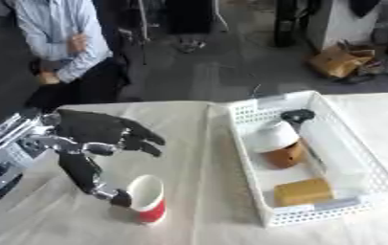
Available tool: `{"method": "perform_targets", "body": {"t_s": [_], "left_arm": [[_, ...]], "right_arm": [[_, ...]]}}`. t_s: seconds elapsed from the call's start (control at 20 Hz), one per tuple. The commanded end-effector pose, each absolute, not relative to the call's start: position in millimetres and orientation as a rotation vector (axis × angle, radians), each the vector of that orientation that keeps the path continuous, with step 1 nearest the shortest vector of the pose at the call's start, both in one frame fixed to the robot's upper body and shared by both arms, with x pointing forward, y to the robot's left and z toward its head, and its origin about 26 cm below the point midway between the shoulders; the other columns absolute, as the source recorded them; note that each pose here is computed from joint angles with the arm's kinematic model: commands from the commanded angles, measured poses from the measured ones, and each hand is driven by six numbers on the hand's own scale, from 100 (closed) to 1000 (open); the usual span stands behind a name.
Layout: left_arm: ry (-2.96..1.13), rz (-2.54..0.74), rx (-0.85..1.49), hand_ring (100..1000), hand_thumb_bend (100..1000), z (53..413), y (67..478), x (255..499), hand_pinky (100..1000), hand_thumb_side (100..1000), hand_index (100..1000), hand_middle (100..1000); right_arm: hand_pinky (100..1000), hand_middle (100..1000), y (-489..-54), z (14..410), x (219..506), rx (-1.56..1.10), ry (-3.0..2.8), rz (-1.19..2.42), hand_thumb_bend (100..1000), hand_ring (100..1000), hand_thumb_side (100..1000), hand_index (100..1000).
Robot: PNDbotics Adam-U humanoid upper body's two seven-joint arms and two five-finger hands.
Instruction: Pick up objects on the table and place them in the box.
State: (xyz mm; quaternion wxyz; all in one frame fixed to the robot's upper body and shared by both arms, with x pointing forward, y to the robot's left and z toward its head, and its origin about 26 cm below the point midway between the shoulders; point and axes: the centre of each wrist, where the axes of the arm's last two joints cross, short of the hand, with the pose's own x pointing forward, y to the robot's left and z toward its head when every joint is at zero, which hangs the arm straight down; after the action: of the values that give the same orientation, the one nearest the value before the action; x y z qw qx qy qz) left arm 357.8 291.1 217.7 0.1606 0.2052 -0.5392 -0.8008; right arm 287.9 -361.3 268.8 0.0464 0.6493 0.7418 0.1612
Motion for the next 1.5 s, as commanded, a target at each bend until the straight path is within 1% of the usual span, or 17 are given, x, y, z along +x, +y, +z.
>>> {"method": "perform_targets", "body": {"t_s": [0.05,0.1,0.2,0.25,0.3,0.5,0.7,0.75,0.8,0.9,1.2,1.4,1.5], "left_arm": [[-1.369,-2.613,0.492,1000,629,221.8,293.9,361.0,1000,991,1000,1000],[-1.376,-2.624,0.466,1000,626,219.1,292.5,362.1,1000,989,1000,1000],[-1.388,-2.641,0.420,1000,582,215.9,290.5,364.0,1000,988,1000,1000],[-1.390,-2.647,0.403,1000,584,215.2,290.2,364.8,1000,999,1000,1000],[-1.385,-2.653,0.386,1000,557,213.9,290.0,365.6,1000,1000,1000,1000],[-1.360,-2.657,0.345,1000,555,210.9,290.8,368.1,1000,1000,1000,1000],[-1.306,-2.664,0.305,1000,533,206.1,292.0,370.3,1000,1000,1000,1000],[-1.298,-2.665,0.298,1000,533,205.9,292.1,370.8,1000,1000,1000,1000],[-1.283,-2.658,0.287,1000,559,204.3,292.9,371.5,1000,1000,1000,1000],[-1.256,-2.643,0.272,1000,574,200.7,293.8,373.0,1000,1000,1000,1000],[-1.191,-2.625,0.222,1000,592,181.8,296.3,377.0,1000,1000,1000,1000],[-1.183,-2.626,0.217,1000,610,178.3,295.2,379.5,1000,1000,1000,1000],[-1.180,-2.626,0.223,1000,598,177.5,294.6,380.6,1000,1000,1000,1000]], "right_arm": [[702,708,-359.3,278.2,283.9,1.940,2.253,0.508,100,801,985,656],[702,708,-359.3,278.1,283.9,1.939,2.254,0.509,100,801,984,656],[702,706,-359.3,277.9,283.9,1.938,2.256,0.512,100,801,983,653],[702,705,-359.3,277.8,283.9,1.938,2.257,0.513,100,801,981,653],[701,703,-359.4,277.8,283.9,1.938,2.257,0.514,100,800,979,651],[701,699,-359.9,277.6,283.7,1.938,2.258,0.516,100,800,978,650],[701,697,-360.3,277.5,283.5,1.938,2.258,0.518,100,800,975,646],[701,697,-360.3,277.4,283.5,1.938,2.258,0.519,100,800,975,646],[700,695,-360.4,277.5,283.5,1.938,2.258,0.519,100,800,974,645],[700,694,-360.5,277.6,283.4,1.938,2.258,0.521,100,800,973,644],[700,690,-360.9,278.0,283.3,1.936,2.259,0.528,100,799,971,642],[699,688,-360.8,277.6,283.4,1.934,2.262,0.531,100,799,969,642],[698,687,-360.8,277.6,283.4,1.934,2.262,0.533,100,798,969,641]]}}
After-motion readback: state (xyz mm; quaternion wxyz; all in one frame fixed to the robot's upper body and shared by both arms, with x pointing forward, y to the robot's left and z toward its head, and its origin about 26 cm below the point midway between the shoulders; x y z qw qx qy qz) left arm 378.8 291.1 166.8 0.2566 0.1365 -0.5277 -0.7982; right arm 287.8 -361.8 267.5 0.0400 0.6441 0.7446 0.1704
